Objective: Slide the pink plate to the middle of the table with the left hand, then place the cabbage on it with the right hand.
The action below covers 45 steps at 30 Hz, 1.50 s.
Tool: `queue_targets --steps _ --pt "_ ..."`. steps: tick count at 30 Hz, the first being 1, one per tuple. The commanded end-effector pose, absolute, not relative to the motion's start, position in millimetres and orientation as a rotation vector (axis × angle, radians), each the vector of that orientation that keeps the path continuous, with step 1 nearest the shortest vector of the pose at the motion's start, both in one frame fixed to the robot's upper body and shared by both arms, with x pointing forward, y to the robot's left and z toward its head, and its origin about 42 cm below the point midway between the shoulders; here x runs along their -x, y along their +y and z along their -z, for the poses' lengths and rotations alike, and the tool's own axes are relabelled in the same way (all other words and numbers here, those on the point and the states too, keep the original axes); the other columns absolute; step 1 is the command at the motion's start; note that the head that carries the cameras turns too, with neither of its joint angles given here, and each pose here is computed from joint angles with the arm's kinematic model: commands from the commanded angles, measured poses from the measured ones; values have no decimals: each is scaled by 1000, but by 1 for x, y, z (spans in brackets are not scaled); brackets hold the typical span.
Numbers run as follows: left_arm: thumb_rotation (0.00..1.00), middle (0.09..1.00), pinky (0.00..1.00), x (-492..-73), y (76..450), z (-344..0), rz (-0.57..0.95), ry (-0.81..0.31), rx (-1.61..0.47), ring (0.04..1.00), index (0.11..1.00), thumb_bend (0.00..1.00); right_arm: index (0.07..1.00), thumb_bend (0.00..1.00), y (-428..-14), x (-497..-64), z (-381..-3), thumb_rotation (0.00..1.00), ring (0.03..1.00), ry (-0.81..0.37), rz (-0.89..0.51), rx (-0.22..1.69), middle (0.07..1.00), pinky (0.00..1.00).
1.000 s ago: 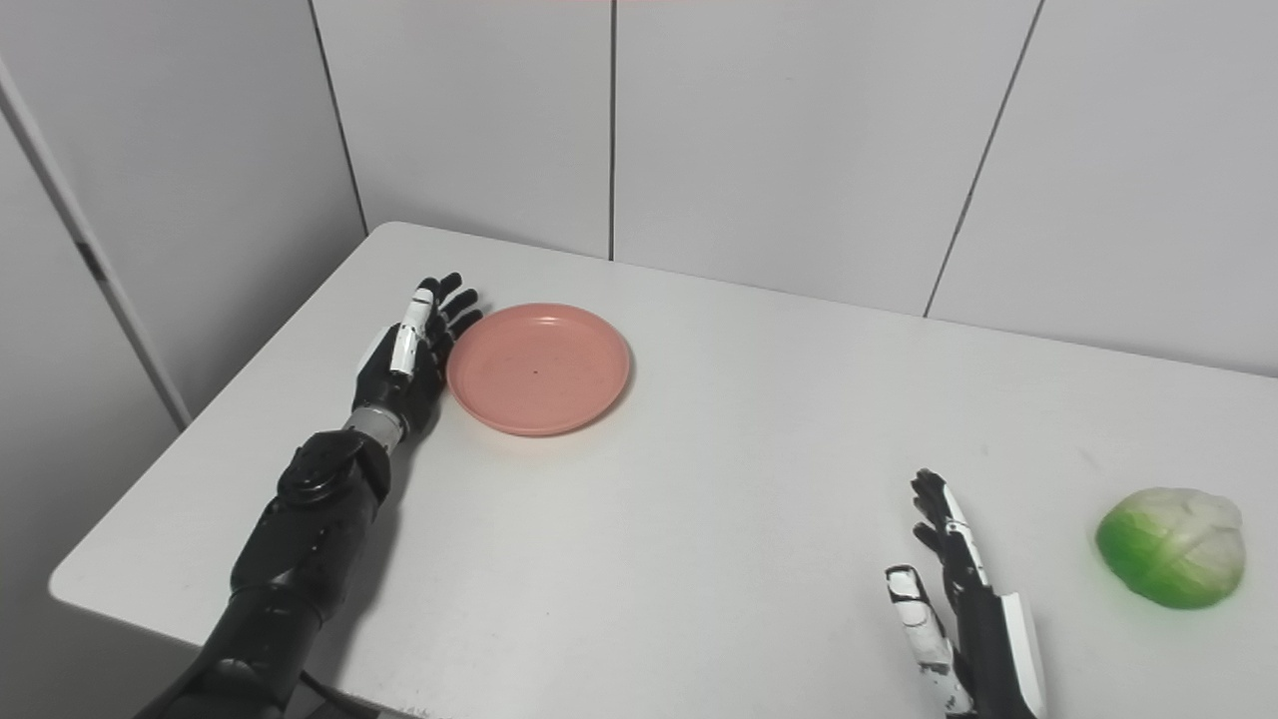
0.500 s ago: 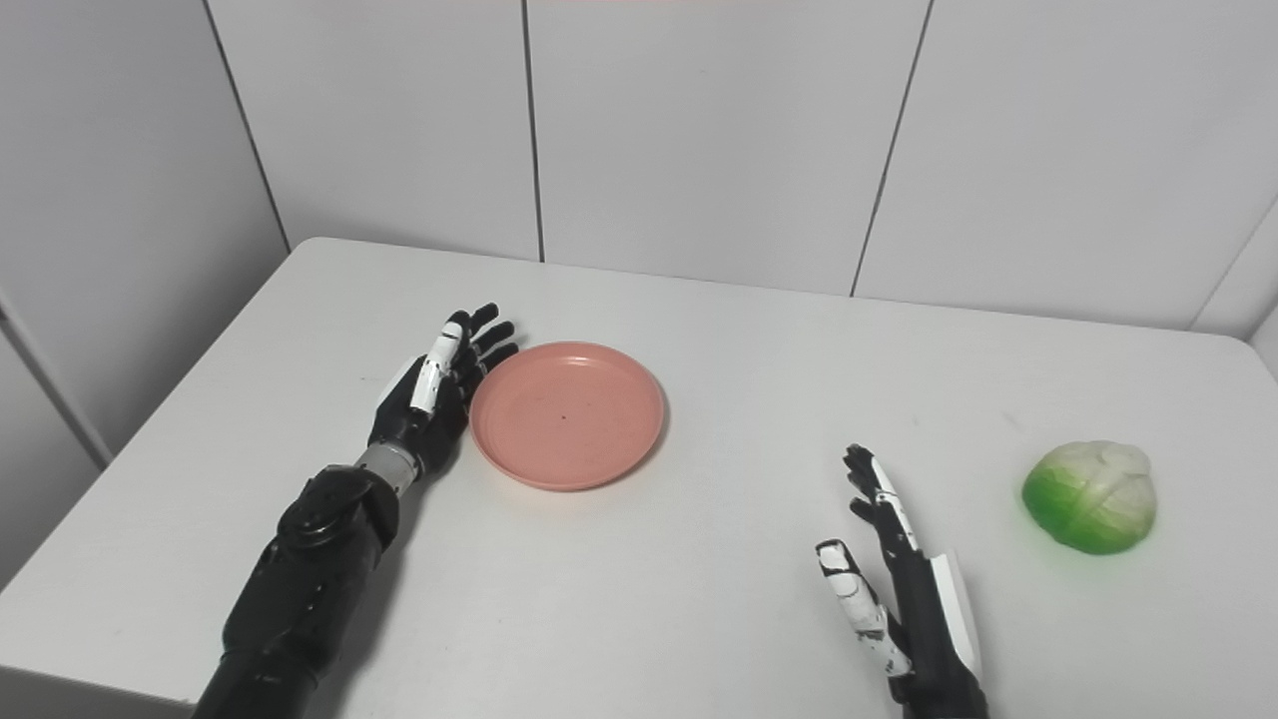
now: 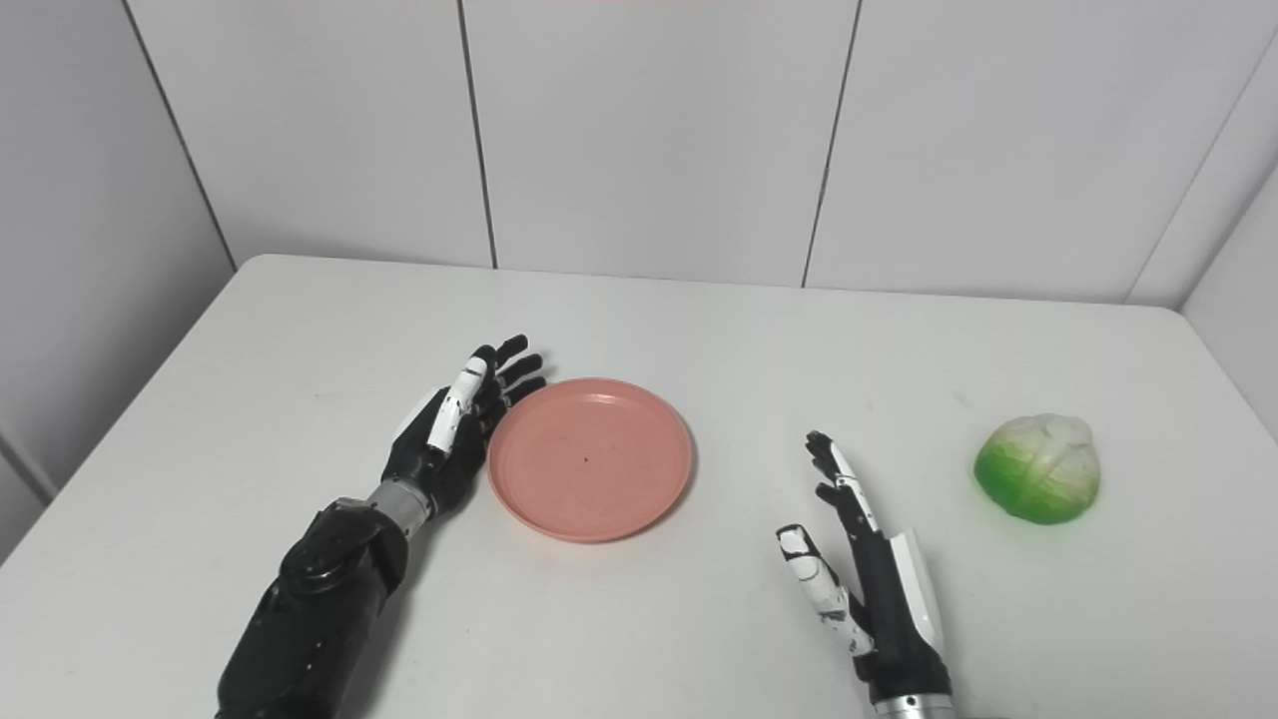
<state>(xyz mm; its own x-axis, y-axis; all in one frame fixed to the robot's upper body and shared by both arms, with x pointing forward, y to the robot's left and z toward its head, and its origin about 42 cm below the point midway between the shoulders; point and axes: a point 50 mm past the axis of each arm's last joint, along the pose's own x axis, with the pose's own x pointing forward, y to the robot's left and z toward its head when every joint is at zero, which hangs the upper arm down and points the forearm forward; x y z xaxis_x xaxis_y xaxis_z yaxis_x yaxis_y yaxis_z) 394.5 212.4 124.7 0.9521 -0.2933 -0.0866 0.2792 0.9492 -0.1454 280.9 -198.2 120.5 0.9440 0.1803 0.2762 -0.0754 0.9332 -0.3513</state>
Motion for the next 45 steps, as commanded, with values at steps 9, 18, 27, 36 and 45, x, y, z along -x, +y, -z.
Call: queue_targets --steps 9,18,27,36,45 --pt "1000 933 907 -376 187 -122 416 124 130 919 924 430 929 350 -181 -284 -108 1000 925 -256 -140 323 928 885" --pt "1000 928 915 -371 189 -116 397 131 114 919 925 425 928 353 -179 -284 -111 1000 924 -258 -123 328 927 884" --pt "1000 938 929 -375 196 -102 360 124 156 927 930 441 937 336 -182 -289 -119 1000 926 -280 -104 362 929 887" --pt "1000 929 910 -376 198 -90 340 136 161 913 920 470 913 409 -190 -291 -140 900 888 -357 -51 457 902 842" --pt "994 910 882 -377 205 -75 318 151 164 894 903 480 909 641 -202 -300 -175 844 859 -442 20 575 872 804"
